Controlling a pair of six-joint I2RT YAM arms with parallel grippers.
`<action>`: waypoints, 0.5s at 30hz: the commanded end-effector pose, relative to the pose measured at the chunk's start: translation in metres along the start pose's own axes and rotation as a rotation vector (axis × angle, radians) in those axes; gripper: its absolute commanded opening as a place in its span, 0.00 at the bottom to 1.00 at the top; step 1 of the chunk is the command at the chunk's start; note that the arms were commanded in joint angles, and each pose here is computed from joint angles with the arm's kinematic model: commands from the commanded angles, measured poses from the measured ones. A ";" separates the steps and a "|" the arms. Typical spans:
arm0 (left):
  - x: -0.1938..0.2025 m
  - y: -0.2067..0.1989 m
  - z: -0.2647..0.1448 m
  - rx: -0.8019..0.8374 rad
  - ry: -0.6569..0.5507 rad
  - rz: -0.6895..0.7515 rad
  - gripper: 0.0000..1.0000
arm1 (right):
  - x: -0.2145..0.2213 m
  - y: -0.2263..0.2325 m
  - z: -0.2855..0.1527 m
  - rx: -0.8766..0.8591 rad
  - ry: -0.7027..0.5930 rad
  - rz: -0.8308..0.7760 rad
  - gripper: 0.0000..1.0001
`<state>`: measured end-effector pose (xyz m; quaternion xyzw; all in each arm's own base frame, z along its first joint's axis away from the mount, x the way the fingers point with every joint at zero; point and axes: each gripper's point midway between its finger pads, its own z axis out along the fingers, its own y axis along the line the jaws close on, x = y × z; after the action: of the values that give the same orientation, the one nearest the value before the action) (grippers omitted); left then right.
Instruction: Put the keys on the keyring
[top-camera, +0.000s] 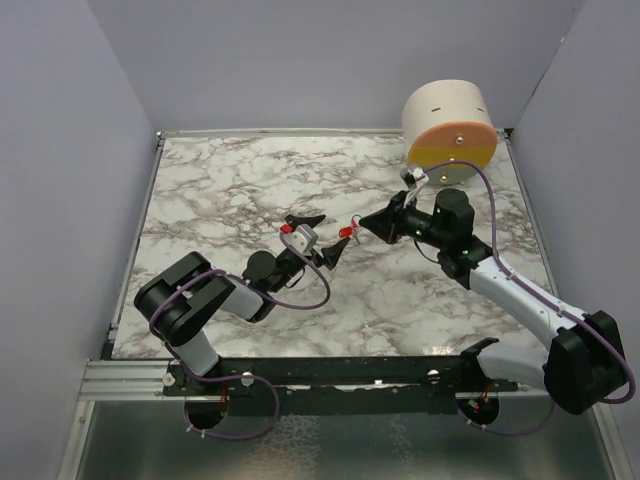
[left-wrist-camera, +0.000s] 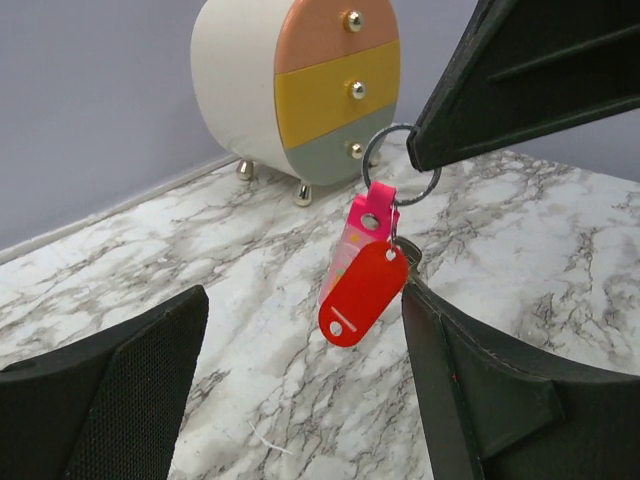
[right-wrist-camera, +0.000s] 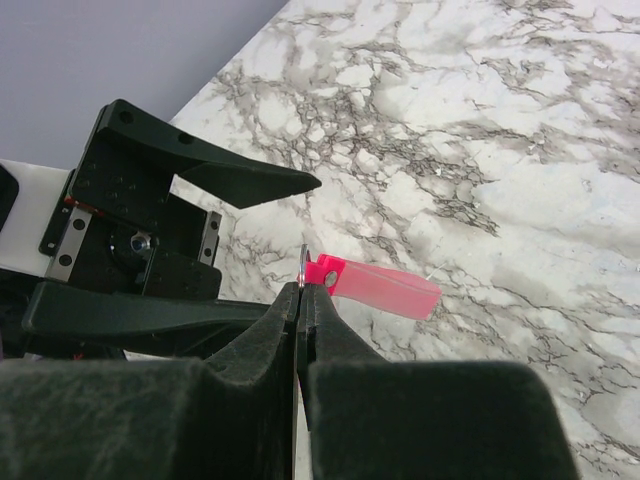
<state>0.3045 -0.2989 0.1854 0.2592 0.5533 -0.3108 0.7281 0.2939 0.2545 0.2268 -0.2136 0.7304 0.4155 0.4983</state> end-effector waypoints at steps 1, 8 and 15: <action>-0.055 0.002 -0.004 -0.007 -0.212 0.014 0.80 | -0.014 0.003 -0.004 0.004 -0.058 -0.030 0.01; -0.038 0.001 -0.001 0.002 -0.174 0.013 0.81 | -0.016 0.008 -0.007 -0.010 -0.063 -0.033 0.01; -0.024 0.003 0.008 -0.002 -0.149 0.027 0.82 | -0.017 0.011 -0.009 -0.025 -0.062 -0.049 0.01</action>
<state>0.3052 -0.2996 0.1593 0.2676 0.5772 -0.3049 0.7087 0.2900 0.2524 0.2379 -0.2157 0.7195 0.4175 0.5114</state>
